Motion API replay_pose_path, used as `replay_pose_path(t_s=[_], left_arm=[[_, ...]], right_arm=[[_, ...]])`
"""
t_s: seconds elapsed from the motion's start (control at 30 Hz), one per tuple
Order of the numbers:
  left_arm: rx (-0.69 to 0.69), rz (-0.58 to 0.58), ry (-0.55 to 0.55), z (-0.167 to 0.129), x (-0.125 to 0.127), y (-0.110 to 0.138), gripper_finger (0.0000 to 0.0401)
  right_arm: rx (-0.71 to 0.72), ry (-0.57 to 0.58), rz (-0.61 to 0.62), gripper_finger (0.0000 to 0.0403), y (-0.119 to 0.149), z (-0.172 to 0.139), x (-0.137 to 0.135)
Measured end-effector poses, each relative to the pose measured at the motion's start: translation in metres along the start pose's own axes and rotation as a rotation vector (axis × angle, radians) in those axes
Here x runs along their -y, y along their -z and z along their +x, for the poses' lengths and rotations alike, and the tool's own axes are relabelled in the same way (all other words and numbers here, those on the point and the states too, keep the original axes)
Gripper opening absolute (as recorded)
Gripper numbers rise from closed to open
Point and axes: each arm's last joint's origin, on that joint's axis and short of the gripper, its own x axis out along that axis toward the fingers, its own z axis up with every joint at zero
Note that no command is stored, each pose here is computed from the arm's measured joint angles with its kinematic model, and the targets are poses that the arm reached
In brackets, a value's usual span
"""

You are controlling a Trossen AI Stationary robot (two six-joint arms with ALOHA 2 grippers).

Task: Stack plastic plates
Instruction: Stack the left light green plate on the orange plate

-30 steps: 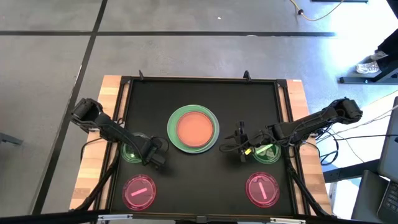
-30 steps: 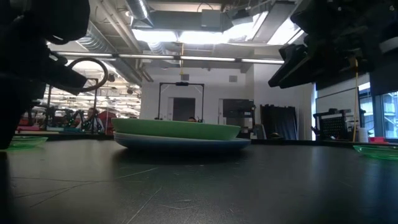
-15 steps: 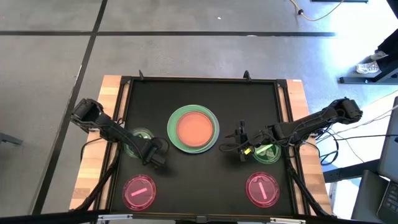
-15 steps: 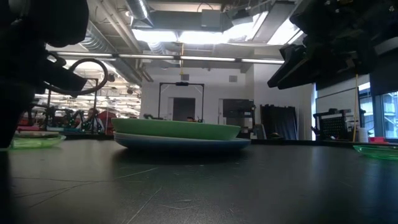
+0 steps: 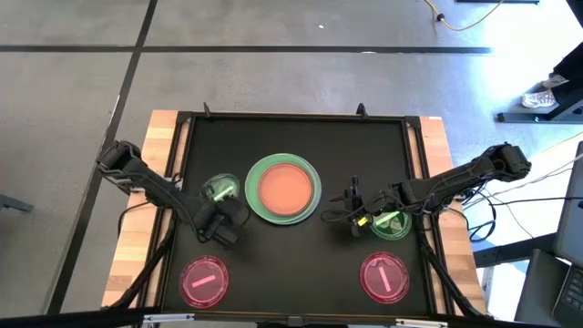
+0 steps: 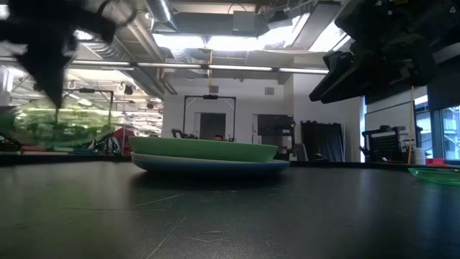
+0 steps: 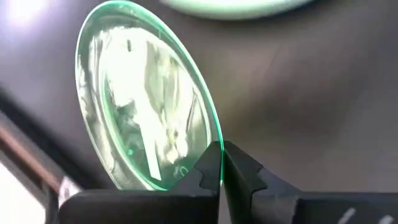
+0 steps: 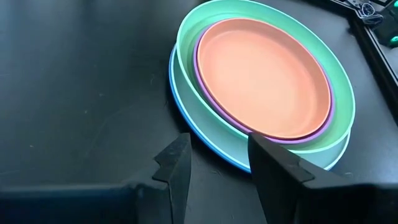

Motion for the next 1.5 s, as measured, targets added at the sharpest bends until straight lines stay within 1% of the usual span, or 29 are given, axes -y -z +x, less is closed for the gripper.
replay_pose_path(t_s=[0.13,0.3,0.4,0.5,0.63,0.87,1.2,1.3,1.5], left_arm=[[0.199,0.08,0.004,-0.022,0.004,-0.015,0.0004],[0.419,0.193,0.021,-0.034,0.014,-0.033,0.0005],[0.504,0.277,0.074,-0.032,0.023,-0.044,0.0005],[0.56,0.359,0.146,-0.024,0.029,-0.054,0.0005],[0.617,0.411,0.214,-0.013,0.031,-0.066,0.0005],[0.634,0.45,0.295,0.011,0.024,-0.08,0.0005],[0.583,0.418,0.283,0.042,0.008,-0.085,0.0005],[0.564,0.426,0.299,0.047,0.006,-0.084,0.0005],[0.557,0.415,0.293,0.05,0.003,-0.086,0.0005]], right_arm=[[0.0,0.0,0.0,0.015,0.0,0.0,0.0],[0.0,0.0,0.0,0.015,0.0,0.0,0.0],[0.0,0.0,0.0,0.015,0.0,0.0,0.0],[0.0,0.0,0.0,0.015,0.0,0.0,0.0],[-0.002,-0.001,-0.001,0.015,0.0,0.0,0.0],[-0.003,-0.001,-0.001,0.015,0.0,0.0,0.0],[-0.003,-0.001,-0.001,0.015,0.0,0.0,0.0],[-0.003,-0.001,-0.001,0.015,0.0,0.0,0.0],[-0.003,-0.001,0.0,0.015,0.0,0.0,0.0]])
